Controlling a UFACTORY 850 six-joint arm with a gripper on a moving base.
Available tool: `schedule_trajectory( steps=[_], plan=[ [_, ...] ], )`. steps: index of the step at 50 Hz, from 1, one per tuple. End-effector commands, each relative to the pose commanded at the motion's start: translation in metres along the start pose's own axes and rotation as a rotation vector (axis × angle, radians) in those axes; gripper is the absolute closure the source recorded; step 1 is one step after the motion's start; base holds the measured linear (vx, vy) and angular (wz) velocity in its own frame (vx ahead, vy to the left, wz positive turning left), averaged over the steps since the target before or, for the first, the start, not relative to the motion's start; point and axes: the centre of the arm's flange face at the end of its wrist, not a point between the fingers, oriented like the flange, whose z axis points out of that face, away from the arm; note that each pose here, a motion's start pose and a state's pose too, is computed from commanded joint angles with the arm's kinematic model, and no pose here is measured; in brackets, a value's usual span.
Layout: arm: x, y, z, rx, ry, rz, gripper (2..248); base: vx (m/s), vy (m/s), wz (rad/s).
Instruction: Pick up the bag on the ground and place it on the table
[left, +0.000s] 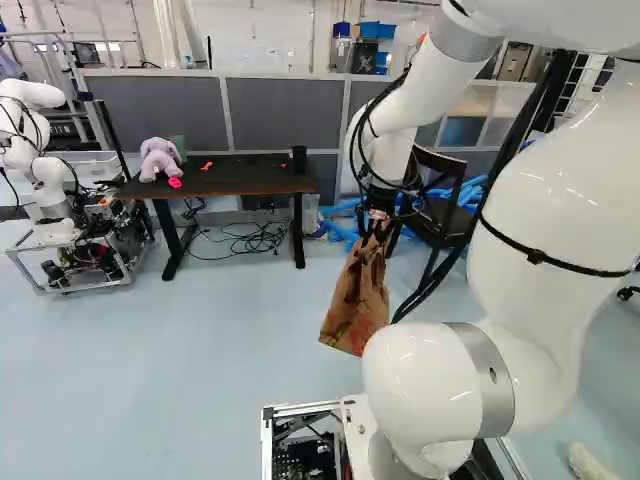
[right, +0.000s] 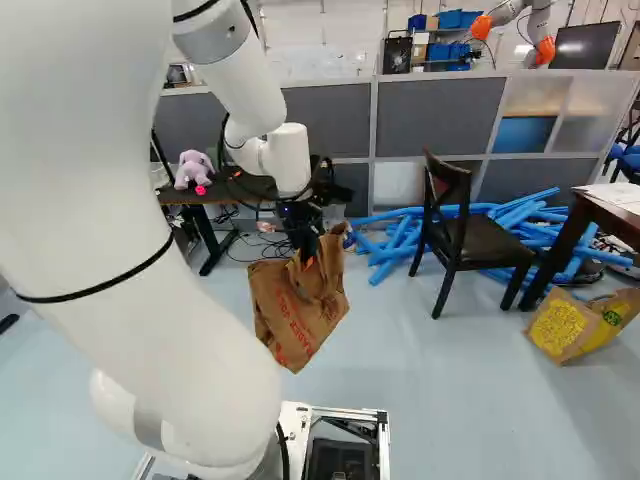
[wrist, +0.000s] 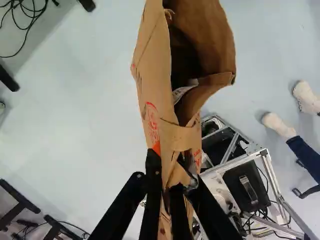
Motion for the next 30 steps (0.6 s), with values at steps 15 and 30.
schedule_trajectory(
  steps=[15,30],
  plan=[
    [0.001,-0.005,-0.024,0.008,-0.020,0.008,229,0.000,0.000,0.000],
    [0.006,-0.011,-0.047,0.028,0.011,0.004,229,0.000,0.000,0.000]
  ],
)
